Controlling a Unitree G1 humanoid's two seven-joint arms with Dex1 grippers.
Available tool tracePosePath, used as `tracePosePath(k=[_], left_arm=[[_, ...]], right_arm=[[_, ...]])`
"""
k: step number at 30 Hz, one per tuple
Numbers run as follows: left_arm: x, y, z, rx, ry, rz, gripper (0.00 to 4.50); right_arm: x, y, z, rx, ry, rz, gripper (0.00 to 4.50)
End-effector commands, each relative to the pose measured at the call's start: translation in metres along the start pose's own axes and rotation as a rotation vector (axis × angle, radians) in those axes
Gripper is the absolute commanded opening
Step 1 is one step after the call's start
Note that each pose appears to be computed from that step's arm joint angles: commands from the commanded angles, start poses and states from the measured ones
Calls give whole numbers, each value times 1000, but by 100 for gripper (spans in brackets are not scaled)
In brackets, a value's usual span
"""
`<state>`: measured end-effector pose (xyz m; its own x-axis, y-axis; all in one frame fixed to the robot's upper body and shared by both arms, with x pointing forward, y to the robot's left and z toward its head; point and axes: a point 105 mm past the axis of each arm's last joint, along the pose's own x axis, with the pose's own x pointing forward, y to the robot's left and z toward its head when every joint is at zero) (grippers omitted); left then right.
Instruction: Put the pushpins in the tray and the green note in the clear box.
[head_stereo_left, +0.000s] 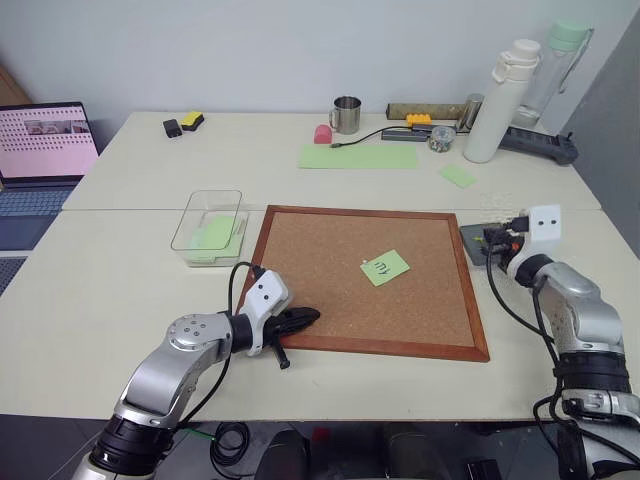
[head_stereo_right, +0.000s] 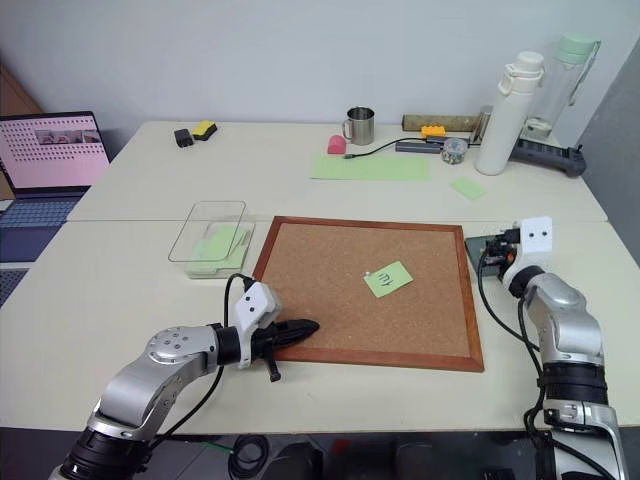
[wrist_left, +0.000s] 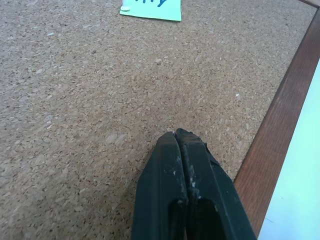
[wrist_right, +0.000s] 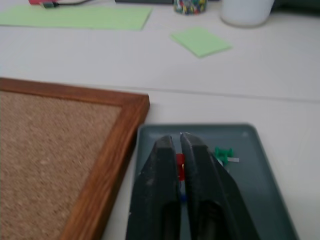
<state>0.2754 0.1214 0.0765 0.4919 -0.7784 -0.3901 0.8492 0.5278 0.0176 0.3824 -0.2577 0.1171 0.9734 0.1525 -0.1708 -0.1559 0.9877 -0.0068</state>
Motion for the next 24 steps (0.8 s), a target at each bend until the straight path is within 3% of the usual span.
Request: tracePosePath(k=[1,8,11,16,24], left_arm=[[-6,5,-11,-19,43,26,0],[-7,4,-11,-21,44,28,0],[-7,3,-10,-21,42,28,0],[-7,3,-9,-23,42,28,0],[-7,-1,-9,-27,44,24,0]], right_arm=[[2,-4,26,17,-94,-2,121],[1,-7,29,1,-107,-17,281],[0,14,38,-63,-154,97,344],[-12,101,37,-93,-162,515,344],[-17,184,17,-117,-148,752,344]])
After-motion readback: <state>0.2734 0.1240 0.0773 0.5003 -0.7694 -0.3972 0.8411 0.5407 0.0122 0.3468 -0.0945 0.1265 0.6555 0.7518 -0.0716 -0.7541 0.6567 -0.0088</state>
